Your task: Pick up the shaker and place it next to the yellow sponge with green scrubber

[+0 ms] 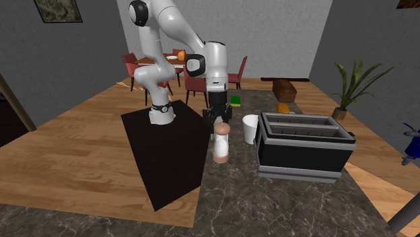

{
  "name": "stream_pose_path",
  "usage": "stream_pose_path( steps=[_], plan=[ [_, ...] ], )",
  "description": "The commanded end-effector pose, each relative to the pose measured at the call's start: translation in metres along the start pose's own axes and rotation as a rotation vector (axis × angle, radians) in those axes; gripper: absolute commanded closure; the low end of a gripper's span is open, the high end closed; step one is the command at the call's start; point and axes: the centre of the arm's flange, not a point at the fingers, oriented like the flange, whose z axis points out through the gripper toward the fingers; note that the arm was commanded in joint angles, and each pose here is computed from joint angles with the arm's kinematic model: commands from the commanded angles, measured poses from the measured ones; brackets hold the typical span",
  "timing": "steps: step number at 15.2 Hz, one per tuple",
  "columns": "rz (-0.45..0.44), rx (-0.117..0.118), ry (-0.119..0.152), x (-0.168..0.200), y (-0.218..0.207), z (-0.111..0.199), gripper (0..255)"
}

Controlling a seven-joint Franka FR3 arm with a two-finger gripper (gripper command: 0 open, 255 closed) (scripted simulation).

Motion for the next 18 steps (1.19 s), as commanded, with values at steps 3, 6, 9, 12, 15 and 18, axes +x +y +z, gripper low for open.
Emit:
stream_pose_path(
  steps=[3, 6, 9, 12, 15, 18],
  plan=[
    [-0.001, 0.0, -0.001, 0.0, 0.0, 0.0, 255],
    [-0.001, 0.0, -0.001, 0.002, 0.001, -0.01, 255],
    [-0.001, 0.0, -0.001, 0.007, 0.004, -0.025, 255],
    [-0.001, 0.0, -0.001, 0.011, 0.006, -0.04, 255],
    [-0.001, 0.0, -0.001, 0.015, 0.009, -0.055, 255],
    [-0.001, 0.0, -0.001, 0.019, 0.011, -0.07, 255]
  ],
)
